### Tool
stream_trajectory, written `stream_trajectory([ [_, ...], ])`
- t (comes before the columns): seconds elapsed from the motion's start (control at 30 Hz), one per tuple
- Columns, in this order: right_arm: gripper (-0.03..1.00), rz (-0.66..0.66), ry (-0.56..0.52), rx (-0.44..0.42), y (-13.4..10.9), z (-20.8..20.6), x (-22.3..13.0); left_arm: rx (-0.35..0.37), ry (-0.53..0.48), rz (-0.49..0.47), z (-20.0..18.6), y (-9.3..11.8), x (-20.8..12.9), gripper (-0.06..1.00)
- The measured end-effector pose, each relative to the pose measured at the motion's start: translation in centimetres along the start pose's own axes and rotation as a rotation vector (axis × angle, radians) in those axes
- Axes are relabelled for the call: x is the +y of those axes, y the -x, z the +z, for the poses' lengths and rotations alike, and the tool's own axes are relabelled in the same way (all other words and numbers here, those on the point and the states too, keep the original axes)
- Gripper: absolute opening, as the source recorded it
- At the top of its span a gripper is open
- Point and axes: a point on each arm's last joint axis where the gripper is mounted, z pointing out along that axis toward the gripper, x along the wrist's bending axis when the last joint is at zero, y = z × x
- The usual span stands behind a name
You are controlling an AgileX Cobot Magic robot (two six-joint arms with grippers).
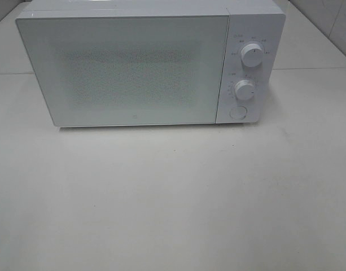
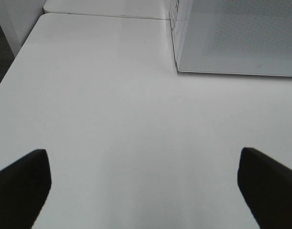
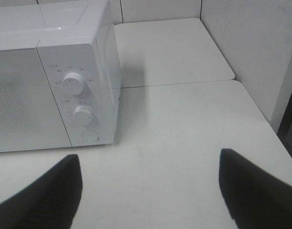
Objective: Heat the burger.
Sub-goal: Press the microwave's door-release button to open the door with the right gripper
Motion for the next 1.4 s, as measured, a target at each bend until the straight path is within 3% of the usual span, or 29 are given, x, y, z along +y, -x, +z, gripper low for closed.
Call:
stream_trajectory([
  [0.53, 0.72, -0.004, -0.041, 0.014, -0.4, 6.3, 1.6, 0.000, 0.000, 0.000, 0.0, 0.0, 0.0, 0.99],
  [0.73, 0.58, 0.046, -0.078, 0.017, -0.5, 9.6, 1.5, 0.000, 0.000, 0.000, 0.0, 0.0, 0.0, 0.99],
  [0.77, 0.50, 0.083, -0.090, 0.018, -0.6, 10.9, 1.4, 0.000, 0.000, 0.000, 0.0, 0.0, 0.0, 0.99],
  [0.83, 0.47, 0.100, -0.092, 0.018, -0.6, 11.4, 1.3, 0.000, 0.000, 0.000, 0.0, 0.0, 0.0, 0.99],
  [0.87, 0.39, 0.136, -0.107, 0.017, -0.7, 12.6, 1.1, 0.000, 0.000, 0.000, 0.0, 0.0, 0.0, 0.99],
  [0.97, 0.35, 0.165, -0.118, 0.017, -0.7, 13.7, 0.8, 0.000, 0.000, 0.000, 0.0, 0.0, 0.0, 0.99],
  [1.03, 0.20, 0.202, -0.106, 0.020, -0.8, 15.2, 0.6, 0.000, 0.000, 0.000, 0.0, 0.0, 0.0, 0.99],
  [1.13, 0.11, 0.230, -0.099, 0.024, -0.9, 16.7, 0.2, 0.000, 0.000, 0.000, 0.0, 0.0, 0.0, 0.99],
  [1.4, 0.01, 0.403, -0.121, 0.025, -1.1, 19.8, -1.3, 0.000, 0.000, 0.000, 0.0, 0.0, 0.0, 0.99],
])
